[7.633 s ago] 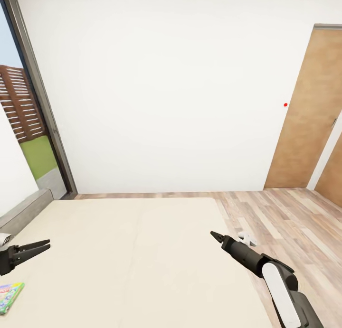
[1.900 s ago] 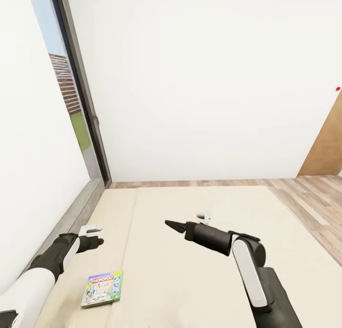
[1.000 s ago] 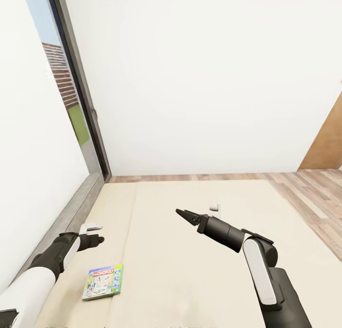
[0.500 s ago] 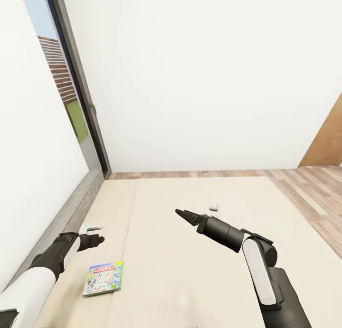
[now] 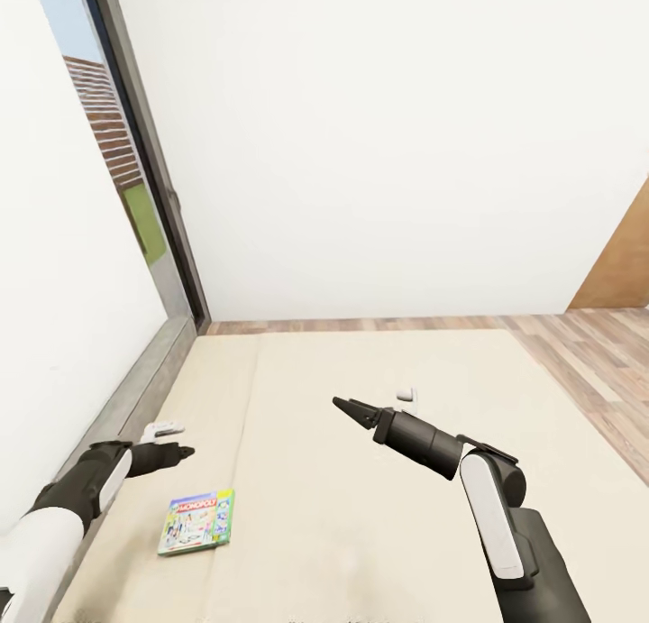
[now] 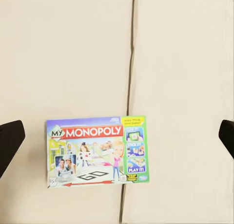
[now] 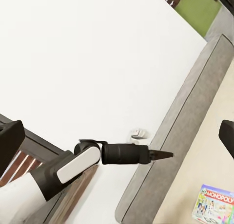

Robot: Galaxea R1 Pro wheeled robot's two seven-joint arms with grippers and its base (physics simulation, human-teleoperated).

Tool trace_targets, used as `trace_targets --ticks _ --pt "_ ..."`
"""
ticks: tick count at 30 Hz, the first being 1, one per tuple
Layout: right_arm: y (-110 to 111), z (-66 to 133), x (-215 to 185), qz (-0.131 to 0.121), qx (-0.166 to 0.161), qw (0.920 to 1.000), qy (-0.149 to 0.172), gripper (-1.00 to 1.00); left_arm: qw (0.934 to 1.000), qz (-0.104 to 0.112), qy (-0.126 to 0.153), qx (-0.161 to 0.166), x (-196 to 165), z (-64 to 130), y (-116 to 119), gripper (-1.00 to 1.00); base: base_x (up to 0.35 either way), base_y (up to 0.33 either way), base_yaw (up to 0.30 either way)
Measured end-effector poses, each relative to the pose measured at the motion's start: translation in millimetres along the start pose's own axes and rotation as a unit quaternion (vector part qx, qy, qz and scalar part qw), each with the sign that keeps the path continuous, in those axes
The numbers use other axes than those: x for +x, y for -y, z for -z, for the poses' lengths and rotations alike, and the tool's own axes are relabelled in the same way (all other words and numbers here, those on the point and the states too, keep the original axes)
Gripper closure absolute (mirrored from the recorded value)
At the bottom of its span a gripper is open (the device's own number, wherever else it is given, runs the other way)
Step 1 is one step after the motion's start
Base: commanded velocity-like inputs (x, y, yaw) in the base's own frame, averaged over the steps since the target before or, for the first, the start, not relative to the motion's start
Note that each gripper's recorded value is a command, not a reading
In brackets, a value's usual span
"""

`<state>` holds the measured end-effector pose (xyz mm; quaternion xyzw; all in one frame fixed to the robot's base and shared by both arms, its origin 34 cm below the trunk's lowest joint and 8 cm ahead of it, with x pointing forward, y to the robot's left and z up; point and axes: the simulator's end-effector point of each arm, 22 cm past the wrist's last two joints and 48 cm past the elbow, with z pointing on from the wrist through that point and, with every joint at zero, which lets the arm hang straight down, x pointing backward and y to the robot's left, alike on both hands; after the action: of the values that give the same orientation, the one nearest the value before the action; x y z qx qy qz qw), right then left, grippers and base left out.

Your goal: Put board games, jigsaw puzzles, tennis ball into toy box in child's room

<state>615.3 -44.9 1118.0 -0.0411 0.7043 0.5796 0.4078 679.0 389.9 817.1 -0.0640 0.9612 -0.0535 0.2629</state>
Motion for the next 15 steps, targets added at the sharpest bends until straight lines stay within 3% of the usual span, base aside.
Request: trace_targets --ticks 2,5,15 --pt "1.5 -0.2 0.8 -0.001 0.001 1.0000 -0.001 -1.00 0.9996 -0.001 0.000 0.027 -0.3 1.2 6.4 -1.00 0.000 0.000 0.000" --pt "3.8 -0.5 2.0 -0.004 0.002 1.0000 -0.001 -1.00 0.9992 -0.001 -0.001 0.041 0.9 0.7 9.4 -1.00 0.000 0.000 0.000" --pt "11.0 -2.2 6.4 -0.011 0.005 0.9999 -0.004 -1.00 0.9989 0.000 -0.007 0.047 6.0 -2.5 3.6 -1.00 0.000 0.000 0.000"
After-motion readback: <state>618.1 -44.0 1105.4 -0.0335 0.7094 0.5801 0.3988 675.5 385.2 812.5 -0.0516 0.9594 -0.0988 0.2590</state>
